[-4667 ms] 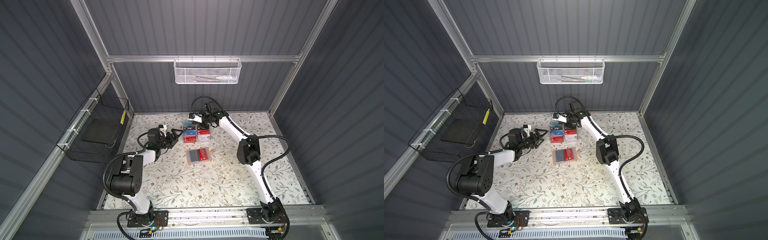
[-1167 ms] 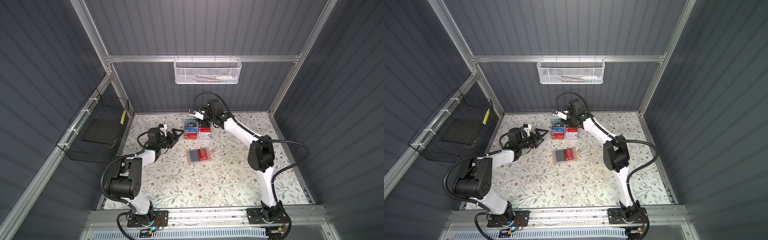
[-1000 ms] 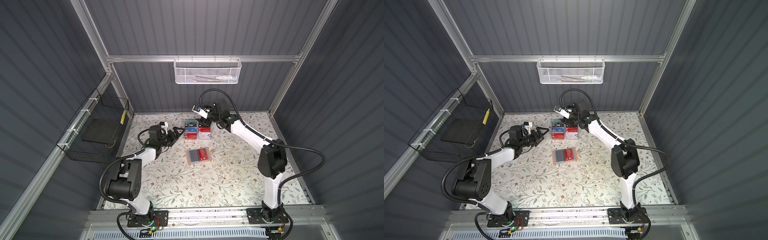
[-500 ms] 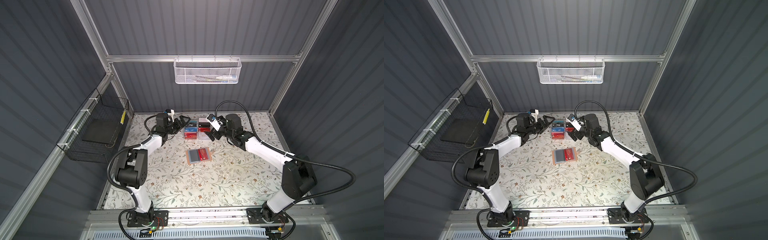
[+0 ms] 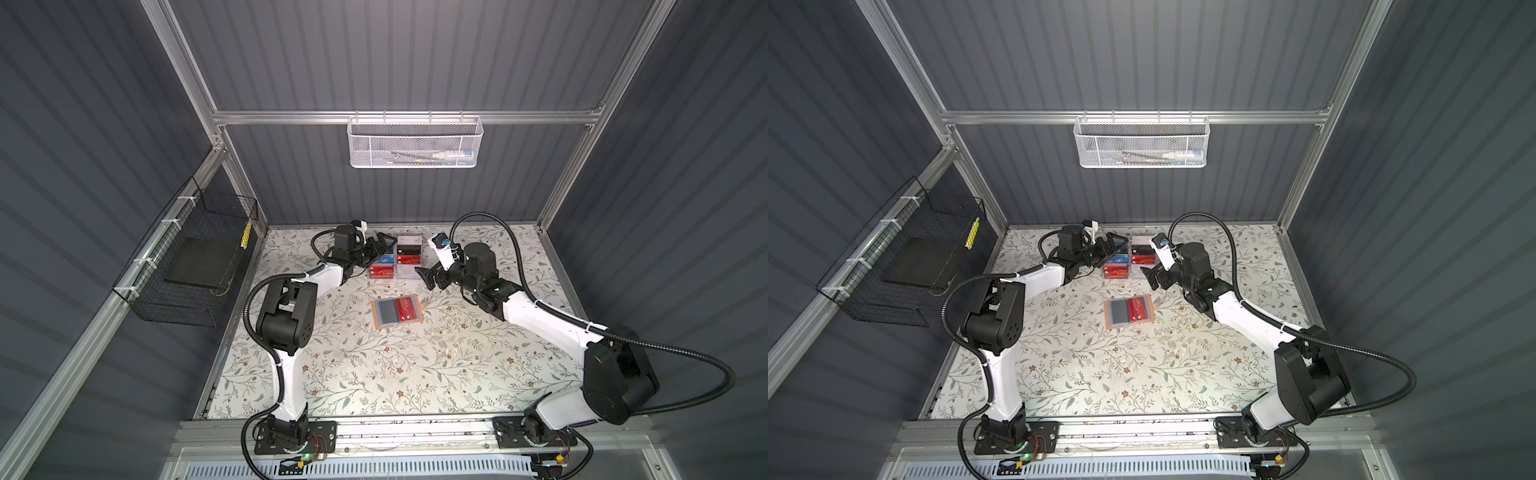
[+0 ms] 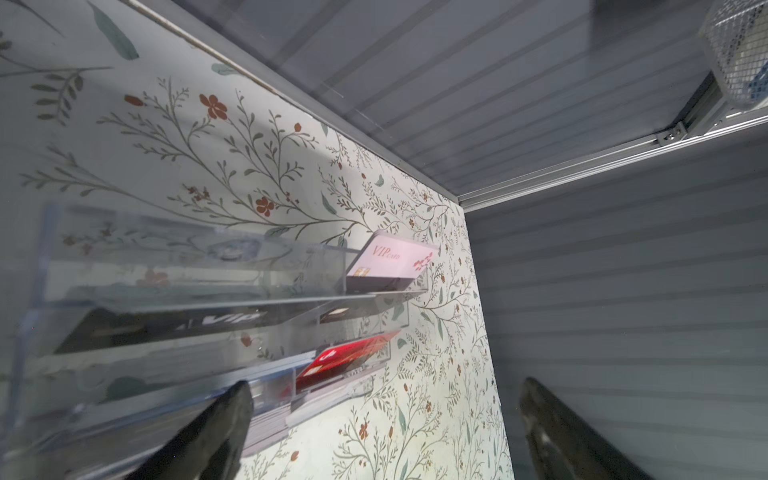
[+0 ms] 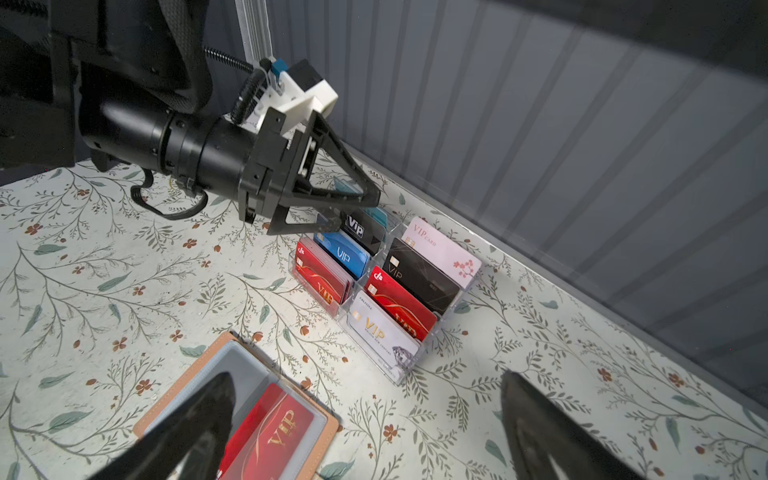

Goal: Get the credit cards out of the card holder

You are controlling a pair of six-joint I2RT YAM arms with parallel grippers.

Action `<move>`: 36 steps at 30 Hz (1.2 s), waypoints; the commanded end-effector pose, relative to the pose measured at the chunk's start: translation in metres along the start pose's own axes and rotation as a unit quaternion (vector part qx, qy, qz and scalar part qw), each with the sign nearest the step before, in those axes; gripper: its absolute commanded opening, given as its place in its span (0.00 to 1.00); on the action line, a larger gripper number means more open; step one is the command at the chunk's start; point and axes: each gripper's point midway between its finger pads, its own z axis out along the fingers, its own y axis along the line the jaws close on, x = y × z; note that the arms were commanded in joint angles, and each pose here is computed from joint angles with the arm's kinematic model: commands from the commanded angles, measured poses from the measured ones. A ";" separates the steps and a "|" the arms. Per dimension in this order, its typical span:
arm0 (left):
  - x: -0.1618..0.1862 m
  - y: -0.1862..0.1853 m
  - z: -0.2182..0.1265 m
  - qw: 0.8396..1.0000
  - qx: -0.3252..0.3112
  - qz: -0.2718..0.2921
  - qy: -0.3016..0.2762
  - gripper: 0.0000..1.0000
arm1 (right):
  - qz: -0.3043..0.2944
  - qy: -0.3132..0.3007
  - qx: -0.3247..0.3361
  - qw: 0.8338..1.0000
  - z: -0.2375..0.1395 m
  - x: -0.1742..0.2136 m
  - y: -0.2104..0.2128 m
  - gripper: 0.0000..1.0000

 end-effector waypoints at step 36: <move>-0.041 -0.053 -0.006 0.997 0.020 0.070 -0.029 1.00 | 0.108 -0.013 -0.017 0.994 -0.002 0.002 0.003 0.99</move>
